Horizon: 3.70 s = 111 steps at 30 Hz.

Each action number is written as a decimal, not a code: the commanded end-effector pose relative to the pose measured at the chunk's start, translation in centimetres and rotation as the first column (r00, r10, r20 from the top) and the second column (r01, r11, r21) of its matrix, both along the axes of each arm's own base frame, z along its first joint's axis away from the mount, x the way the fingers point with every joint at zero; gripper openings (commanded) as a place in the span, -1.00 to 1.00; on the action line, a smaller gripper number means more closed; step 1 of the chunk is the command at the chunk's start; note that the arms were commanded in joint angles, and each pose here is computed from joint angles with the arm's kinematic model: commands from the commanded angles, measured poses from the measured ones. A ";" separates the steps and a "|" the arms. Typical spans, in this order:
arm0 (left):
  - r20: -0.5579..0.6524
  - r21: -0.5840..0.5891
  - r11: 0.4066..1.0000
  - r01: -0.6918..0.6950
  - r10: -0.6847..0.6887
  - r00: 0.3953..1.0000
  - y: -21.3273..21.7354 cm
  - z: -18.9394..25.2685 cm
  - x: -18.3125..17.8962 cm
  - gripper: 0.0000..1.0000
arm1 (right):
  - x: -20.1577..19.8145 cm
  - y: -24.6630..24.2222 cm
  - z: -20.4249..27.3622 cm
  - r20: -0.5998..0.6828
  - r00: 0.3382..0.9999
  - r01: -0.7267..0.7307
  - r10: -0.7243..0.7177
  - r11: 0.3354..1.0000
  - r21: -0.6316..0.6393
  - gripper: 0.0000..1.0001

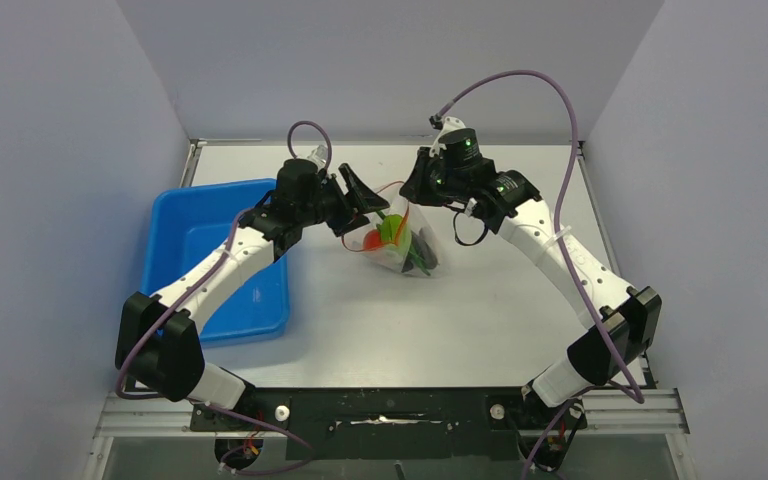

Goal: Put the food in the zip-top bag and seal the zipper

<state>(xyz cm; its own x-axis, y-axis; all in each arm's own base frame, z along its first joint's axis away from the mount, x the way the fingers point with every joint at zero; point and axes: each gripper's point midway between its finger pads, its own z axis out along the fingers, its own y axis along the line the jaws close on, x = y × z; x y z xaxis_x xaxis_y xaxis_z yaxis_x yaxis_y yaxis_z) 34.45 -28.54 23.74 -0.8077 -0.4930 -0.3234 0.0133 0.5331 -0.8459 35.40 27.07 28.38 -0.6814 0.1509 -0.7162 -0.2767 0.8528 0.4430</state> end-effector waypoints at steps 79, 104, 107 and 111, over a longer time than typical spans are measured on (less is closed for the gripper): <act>0.283 0.959 0.243 -0.147 -0.769 0.573 17.7 -7.6 -10.2 -1.00 | 3.2 -7.9 1.1 0.116 0.984 0.135 -0.136 0.991 0.018 -1.00; 0.104 0.994 0.090 -0.056 -0.722 0.684 22.0 -11.8 -12.5 -1.00 | 4.0 -9.0 0.3 0.089 0.982 0.164 -0.166 0.986 0.026 -1.00; 0.090 0.995 0.081 -0.050 -0.616 0.783 23.6 -11.2 -11.1 -1.00 | 4.0 -9.1 0.4 0.093 0.982 0.166 -0.167 0.986 0.022 -1.00; 0.103 0.981 0.192 -0.006 -0.501 0.859 23.5 -11.3 -9.9 -1.00 | 4.1 -9.3 0.4 0.094 0.981 0.171 -0.172 0.985 0.023 -1.00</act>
<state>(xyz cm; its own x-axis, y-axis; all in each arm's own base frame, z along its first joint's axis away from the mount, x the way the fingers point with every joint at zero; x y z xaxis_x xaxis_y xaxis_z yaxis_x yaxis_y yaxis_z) 23.04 -6.14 11.47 -0.3681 0.7491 -0.5508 0.6072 0.6423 0.4678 38.84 17.92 25.59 -0.6511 0.2320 -0.7227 -0.1336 0.9022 0.4100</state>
